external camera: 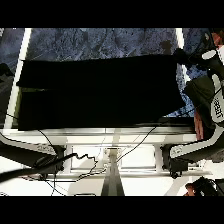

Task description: Fold the clothes and pants, and hang the long-sleeved shirts on hangers.

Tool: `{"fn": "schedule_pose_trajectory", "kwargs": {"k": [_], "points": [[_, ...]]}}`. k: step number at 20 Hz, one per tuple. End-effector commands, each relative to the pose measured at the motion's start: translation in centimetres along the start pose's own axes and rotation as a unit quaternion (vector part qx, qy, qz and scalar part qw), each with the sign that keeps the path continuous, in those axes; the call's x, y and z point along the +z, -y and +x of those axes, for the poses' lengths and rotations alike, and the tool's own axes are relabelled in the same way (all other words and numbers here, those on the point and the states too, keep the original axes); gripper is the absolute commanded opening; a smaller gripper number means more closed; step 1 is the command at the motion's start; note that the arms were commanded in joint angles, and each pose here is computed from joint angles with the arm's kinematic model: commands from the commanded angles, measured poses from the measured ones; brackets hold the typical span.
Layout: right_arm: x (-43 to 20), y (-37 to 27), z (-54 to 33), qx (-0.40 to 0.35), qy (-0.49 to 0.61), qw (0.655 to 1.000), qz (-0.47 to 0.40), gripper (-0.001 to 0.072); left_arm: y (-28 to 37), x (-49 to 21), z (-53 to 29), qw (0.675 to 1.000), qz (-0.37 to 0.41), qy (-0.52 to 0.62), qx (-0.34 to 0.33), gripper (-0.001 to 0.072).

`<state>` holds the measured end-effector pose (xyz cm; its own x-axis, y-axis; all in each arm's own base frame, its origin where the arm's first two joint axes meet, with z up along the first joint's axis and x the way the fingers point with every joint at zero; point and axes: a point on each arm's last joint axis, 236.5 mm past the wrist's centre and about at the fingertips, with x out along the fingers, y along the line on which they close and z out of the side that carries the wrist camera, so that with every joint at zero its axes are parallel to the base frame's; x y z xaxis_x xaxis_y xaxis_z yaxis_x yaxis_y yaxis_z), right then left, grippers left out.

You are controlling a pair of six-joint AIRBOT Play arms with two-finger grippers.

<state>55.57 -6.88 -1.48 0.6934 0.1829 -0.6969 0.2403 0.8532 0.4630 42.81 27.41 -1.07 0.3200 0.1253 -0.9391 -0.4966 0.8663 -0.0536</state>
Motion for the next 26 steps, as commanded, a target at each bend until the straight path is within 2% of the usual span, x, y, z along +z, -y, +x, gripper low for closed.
{"fn": "schedule_pose_trajectory", "kwargs": {"k": [1, 4, 5, 6, 7, 8, 10, 11, 12, 13, 14, 15, 16, 17, 19, 22, 26], "points": [[3.3, 0.5, -0.5, -0.017, 0.062, 0.998, 0.018, 0.0012, -0.1, -0.5, 0.3, 1.0, 0.0, -0.011, 0.001, 0.0605], [4.1, 0.7, -0.6, -0.019, 0.078, 0.997, 0.019, 0.0015, 0.0, -2.0, 1.3, 0.999, -0.001, -0.045, -0.002, 0.0605], [4.1, 0.7, -0.6, -0.019, 0.078, 0.997, 0.019, 0.0164, 0.0, -2.4, 1.5, 0.999, -0.001, -0.054, -0.003, 0.0605], [4.1, 0.6, -0.6, -0.018, 0.078, 0.997, 0.019, 0.0446, 0.0, -2.7, 1.5, 0.998, -0.001, -0.059, -0.004, 0.0605], [4.0, 0.5, -0.7, -0.017, 0.075, 0.997, 0.018, 0.0615, 0.0, -2.8, 1.3, 0.998, -0.001, -0.062, -0.004, 0.0605], [3.7, 0.3, -0.9, -0.015, 0.066, 0.998, 0.015, 0.0625, 0.1, -2.9, 1.0, 0.998, 0.0, -0.063, -0.004, 0.0603], [3.1, -0.2, -1.9, -0.016, 0.045, 0.999, -0.004, 0.0621, 0.4, -2.7, -0.2, 0.998, 0.001, -0.058, -0.008, 0.0573], [2.6, -0.5, -2.8, -0.019, 0.031, 0.999, -0.019, 0.0618, 1.0, -2.7, -1.0, 0.998, 0.003, -0.054, -0.018, 0.0511], [2.0, -1.0, -3.9, -0.019, 0.015, 0.999, -0.033, 0.0557, 2.0, -2.6, -1.9, 0.998, 0.014, -0.05, -0.037, 0.0406], [1.2, -1.6, -5.3, -0.02, -0.007, 0.999, -0.05, 0.0353, 3.5, -2.3, -3.0, 0.997, 0.025, -0.041, -0.064, 0.0213], [0.6, -2.0, -6.7, -0.023, -0.025, 0.997, -0.066, 0.0229, 5.0, -1.8, -4.2, 0.995, 0.027, -0.024, -0.093, 0.0137], [-0.5, -2.3, -8.5, -0.031, -0.05, 0.995, -0.086, 0.0162, 7.0, -1.1, -5.8, 0.991, 0.029, -0.003, -0.132, 0.0136], [-1.6, -2.4, -10.1, -0.038, -0.076, 0.991, -0.1, 0.0095, 8.8, -0.7, -7.6, 0.985, 0.043, 0.015, -0.166, 0.0093], [-2.8, -2.5, -11.9, -0.045, -0.099, 0.988, -0.112, 0.0015, 10.2, -0.6, -9.5, 0.979, 0.075, 0.035, -0.188, 0.001], [-5.1, -3.0, -15.4, -0.052, -0.119, 0.986, -0.109, 0.0013, 11.2, -0.3, -12.6, 0.975, 0.099, 0.066, -0.187, 0.001], [-8.4, -3.4, -19.8, -0.06, -0.088, 0.991, -0.077, 0.0013, 12.3, -0.6, -16.9, 0.97, 0.117, 0.106, -0.187, 0.001], [-15.2, 1.3, -23.7, -0.14, -0.053, 0.989, 0.012, 0.0017, 12.7, -2.8, -18.9, 0.968, 0.123, 0.108, -0.191, 0.001]]}}
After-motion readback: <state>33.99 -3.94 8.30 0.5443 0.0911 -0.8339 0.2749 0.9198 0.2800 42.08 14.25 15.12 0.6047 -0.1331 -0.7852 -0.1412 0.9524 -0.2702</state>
